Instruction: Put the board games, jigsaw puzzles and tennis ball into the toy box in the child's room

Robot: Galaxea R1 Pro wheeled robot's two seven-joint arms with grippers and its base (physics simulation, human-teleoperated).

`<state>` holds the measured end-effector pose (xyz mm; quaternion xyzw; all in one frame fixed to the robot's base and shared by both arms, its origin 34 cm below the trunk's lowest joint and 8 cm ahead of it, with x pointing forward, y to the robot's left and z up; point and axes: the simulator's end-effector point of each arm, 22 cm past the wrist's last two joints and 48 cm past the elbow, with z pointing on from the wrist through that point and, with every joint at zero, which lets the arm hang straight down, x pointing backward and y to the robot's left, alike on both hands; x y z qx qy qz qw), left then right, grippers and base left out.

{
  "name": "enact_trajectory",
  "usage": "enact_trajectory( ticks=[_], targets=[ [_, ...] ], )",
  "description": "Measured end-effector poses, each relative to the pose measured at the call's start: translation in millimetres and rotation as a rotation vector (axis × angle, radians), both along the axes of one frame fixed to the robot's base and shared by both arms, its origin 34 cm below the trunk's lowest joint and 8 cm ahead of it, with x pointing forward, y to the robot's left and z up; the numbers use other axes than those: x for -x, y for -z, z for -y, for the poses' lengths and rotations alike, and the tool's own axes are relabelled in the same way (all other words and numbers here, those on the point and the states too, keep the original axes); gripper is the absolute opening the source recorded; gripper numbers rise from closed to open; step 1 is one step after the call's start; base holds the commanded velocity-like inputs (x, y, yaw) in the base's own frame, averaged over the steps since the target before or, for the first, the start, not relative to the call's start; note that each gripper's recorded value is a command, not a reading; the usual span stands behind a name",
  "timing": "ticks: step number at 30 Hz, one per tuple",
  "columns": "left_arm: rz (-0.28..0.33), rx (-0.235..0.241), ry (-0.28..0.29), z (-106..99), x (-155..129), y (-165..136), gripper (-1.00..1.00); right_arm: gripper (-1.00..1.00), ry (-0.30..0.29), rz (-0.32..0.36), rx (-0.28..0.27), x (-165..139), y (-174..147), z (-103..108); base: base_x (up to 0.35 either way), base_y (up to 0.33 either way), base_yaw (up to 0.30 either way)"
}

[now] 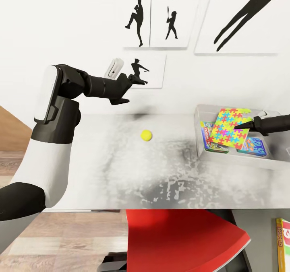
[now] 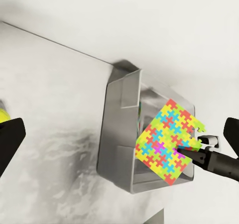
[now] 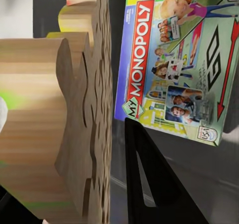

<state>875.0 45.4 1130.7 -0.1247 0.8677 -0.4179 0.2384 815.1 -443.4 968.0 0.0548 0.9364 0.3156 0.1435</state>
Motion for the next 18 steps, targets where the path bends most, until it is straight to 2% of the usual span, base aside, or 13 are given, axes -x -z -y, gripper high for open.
enact_trajectory(
  ticks=[18],
  targets=[
    [-0.022,0.0,0.001,0.3,-2.6,17.1,1.0,-1.0,0.009,-0.007,-0.006,-1.3,11.6,3.2,0.0,0.0,0.0]
  ],
)
